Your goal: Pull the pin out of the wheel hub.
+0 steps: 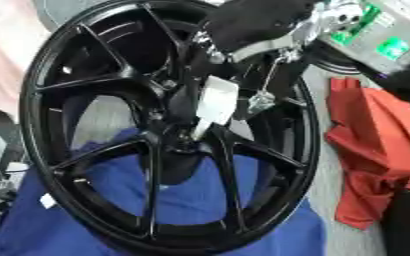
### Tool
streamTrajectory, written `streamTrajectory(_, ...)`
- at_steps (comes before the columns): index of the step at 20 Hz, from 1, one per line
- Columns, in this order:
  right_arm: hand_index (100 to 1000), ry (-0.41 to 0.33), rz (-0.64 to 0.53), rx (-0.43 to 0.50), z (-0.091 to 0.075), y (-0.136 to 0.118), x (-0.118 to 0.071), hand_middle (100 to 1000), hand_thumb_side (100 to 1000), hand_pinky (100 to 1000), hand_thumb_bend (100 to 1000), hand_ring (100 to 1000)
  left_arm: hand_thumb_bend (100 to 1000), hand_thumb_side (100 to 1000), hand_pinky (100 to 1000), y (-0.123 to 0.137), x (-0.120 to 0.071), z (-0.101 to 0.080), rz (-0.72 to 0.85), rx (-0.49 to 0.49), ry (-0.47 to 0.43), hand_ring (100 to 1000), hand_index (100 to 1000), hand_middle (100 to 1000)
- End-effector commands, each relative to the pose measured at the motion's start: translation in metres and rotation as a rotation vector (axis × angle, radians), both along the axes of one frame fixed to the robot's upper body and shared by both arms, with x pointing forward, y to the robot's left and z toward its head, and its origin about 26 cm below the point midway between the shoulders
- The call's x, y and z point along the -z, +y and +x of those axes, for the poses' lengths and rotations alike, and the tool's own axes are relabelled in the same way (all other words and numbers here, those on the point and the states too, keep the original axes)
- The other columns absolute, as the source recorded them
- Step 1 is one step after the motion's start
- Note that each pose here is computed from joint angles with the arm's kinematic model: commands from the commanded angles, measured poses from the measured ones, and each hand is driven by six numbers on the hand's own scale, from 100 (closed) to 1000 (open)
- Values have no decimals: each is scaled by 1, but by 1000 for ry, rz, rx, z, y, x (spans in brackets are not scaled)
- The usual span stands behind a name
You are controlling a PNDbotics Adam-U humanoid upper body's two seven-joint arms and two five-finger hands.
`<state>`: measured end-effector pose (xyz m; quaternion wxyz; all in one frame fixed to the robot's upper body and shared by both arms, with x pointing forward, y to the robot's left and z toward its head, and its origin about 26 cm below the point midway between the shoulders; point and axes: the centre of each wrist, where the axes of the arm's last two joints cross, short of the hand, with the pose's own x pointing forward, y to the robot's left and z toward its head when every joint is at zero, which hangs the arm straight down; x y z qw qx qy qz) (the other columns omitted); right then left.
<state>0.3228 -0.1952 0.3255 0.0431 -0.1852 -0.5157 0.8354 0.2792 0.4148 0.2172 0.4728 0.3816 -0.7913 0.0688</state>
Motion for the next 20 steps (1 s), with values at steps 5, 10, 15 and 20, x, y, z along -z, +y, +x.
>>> streamTrajectory(5,688,-23,4,-3,1,-2,-7,624,100,806,432,758,399,812,860,0,-10,-3,25,5,-23,792,803,712)
streamTrajectory(10,633,-18,13,-3,3,-2,-6,571,100,795,397,731,397,813,860,0,-10,-3,25,4,-21,791,801,711)
streamTrajectory(15,616,-14,28,-18,0,-2,-6,555,100,791,385,720,396,814,861,1,-9,-3,22,2,-19,791,800,710)
streamTrajectory(20,585,-11,38,-22,-1,-3,-7,536,100,786,359,707,392,815,862,1,-9,-4,20,4,-18,790,799,709)
